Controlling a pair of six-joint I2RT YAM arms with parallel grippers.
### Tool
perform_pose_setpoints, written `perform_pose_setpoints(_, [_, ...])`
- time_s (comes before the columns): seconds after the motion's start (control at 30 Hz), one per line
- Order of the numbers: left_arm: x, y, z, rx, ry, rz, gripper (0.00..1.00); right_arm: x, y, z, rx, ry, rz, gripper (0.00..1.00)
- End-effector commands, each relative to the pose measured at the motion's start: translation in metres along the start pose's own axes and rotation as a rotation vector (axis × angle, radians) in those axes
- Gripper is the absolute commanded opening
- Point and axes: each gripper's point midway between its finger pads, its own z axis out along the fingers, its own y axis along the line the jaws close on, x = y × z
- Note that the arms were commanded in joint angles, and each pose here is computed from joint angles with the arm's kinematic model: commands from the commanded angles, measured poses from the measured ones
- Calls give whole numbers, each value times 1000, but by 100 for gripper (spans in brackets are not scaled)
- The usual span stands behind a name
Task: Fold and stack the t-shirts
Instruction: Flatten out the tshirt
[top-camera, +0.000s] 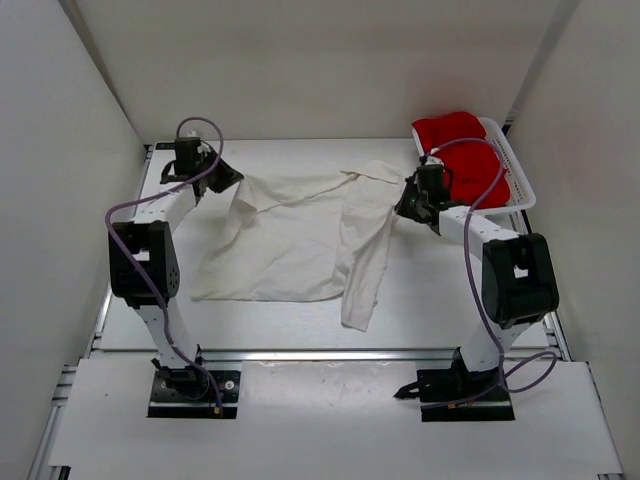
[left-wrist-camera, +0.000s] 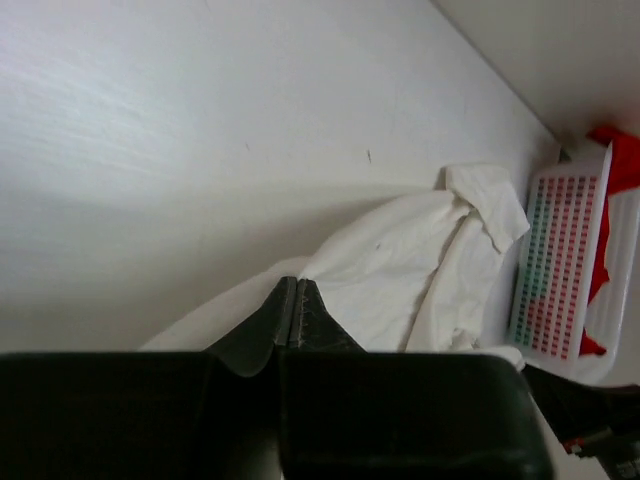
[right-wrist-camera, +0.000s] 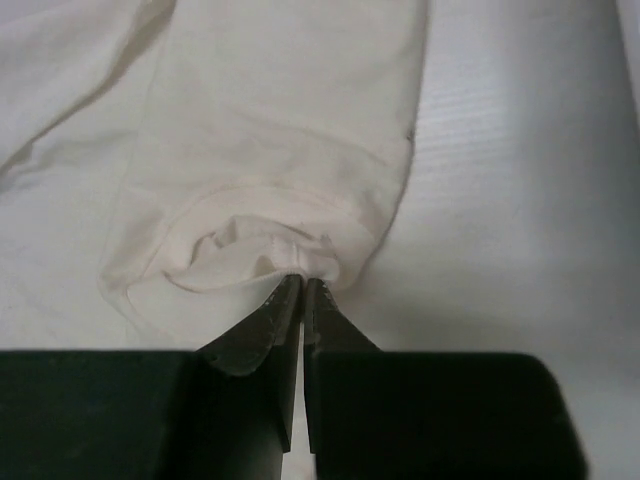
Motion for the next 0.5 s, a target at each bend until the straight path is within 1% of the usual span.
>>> perform_pose_setpoints(0.0, [-65, 0, -13, -11, -132, -50, 8, -52, 5, -1, 54, -110, -42, 0])
perform_pose_setpoints(0.03, [-82, 0, -20, -11, -169, -41, 14, -67, 8, -3, 60, -127, -56, 3])
perform_pose_setpoints(0.07, [-87, 3, -22, -29, -175, -39, 18, -80, 12, -8, 64, -152, -64, 10])
perform_pose_setpoints(0.1, [-95, 3, -29, -36, -185, -27, 27, -81, 17, -11, 62, -154, -74, 16])
perform_pose_setpoints(0.13, [-95, 7, -31, -51, -188, -17, 34, -86, 13, -16, 87, -166, -85, 29])
perform_pose_setpoints(0.17, [-101, 10, -39, -61, -205, -18, 39, -75, 13, -19, 106, -150, -105, 38])
perform_pose_setpoints(0.2, [-94, 17, -44, -71, -200, -24, 47, -59, 14, -24, 108, -129, -101, 42])
perform_pose_setpoints(0.23, [-79, 29, -44, -89, -178, -34, 56, -54, 24, -36, 81, -145, -107, 44])
perform_pose_setpoints(0.27, [-75, 30, -52, -88, -179, -58, 60, -20, 21, -35, 57, -86, -103, 46])
perform_pose_setpoints(0.3, [-59, 35, -59, -84, -161, -67, 60, 11, 23, -42, 31, -52, -121, 45])
perform_pose_setpoints(0.33, [-33, 52, -57, -108, -120, -90, 58, 17, 45, -55, -42, -69, -131, 44])
perform_pose_setpoints(0.37, [-22, 46, -64, -95, -116, -69, 53, 50, 36, -56, -35, -17, -137, 41])
perform_pose_setpoints(0.4, [-2, 55, -75, -117, -102, -69, 51, 77, 43, -66, -68, 23, -174, 40])
perform_pose_setpoints(0.43, [28, 71, -77, -156, -55, -60, 50, 93, 55, -77, -108, 47, -195, 36])
perform_pose_setpoints(0.47, [48, 80, -87, -182, -44, -57, 49, 119, 58, -88, -122, 101, -212, 33])
